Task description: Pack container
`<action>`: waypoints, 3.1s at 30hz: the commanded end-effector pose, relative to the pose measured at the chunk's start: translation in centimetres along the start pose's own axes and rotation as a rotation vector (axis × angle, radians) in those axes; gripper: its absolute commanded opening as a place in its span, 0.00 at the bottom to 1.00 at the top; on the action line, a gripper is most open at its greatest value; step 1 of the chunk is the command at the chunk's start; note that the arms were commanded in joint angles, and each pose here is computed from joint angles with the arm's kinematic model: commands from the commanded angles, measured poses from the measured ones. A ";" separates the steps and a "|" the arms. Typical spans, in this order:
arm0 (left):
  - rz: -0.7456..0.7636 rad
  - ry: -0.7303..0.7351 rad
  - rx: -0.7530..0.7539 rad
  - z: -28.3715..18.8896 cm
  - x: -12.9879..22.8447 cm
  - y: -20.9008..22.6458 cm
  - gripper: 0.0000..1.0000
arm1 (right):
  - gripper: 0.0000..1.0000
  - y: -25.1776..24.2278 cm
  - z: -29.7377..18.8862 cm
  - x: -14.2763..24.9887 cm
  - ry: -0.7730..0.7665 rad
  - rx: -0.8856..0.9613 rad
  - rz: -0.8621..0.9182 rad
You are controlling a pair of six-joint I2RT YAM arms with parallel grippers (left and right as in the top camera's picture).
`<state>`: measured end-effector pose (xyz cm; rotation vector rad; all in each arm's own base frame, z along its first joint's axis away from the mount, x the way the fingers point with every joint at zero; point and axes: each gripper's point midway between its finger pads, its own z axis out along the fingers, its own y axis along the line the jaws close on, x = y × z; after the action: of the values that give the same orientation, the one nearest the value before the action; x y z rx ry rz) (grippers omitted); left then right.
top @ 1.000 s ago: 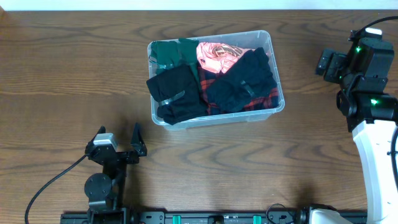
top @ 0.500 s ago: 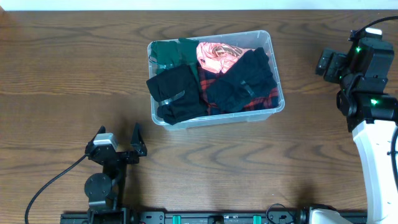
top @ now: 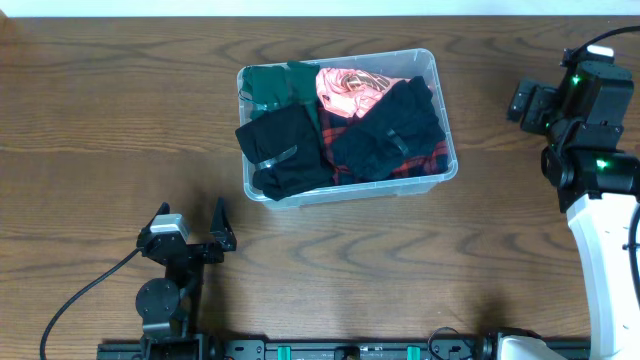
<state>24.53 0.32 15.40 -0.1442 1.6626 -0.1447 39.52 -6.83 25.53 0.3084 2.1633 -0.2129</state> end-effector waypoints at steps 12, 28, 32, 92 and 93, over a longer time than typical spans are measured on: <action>-0.006 0.049 0.006 0.0 1.5 0.0 0.98 | 0.99 2.9 -13.3 0.8 -0.124 -0.140 -0.159; -0.006 0.049 0.006 0.0 1.5 0.0 0.98 | 0.99 7.2 -13.9 5.4 -0.666 -0.423 -0.296; -0.005 0.049 0.006 0.0 1.5 0.0 0.98 | 0.99 6.3 -12.4 7.7 -0.709 -0.419 -0.199; -0.006 0.049 0.006 0.0 1.5 0.0 0.98 | 0.99 4.8 -8.6 17.6 -0.558 -0.390 -0.205; -0.005 0.049 0.006 0.0 1.5 0.0 0.98 | 0.99 4.8 -8.6 17.6 -0.558 -0.390 -0.205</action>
<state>24.49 0.31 15.46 -0.1445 1.6645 -0.1447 24.47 2.97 15.82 -0.2075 1.6283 0.0164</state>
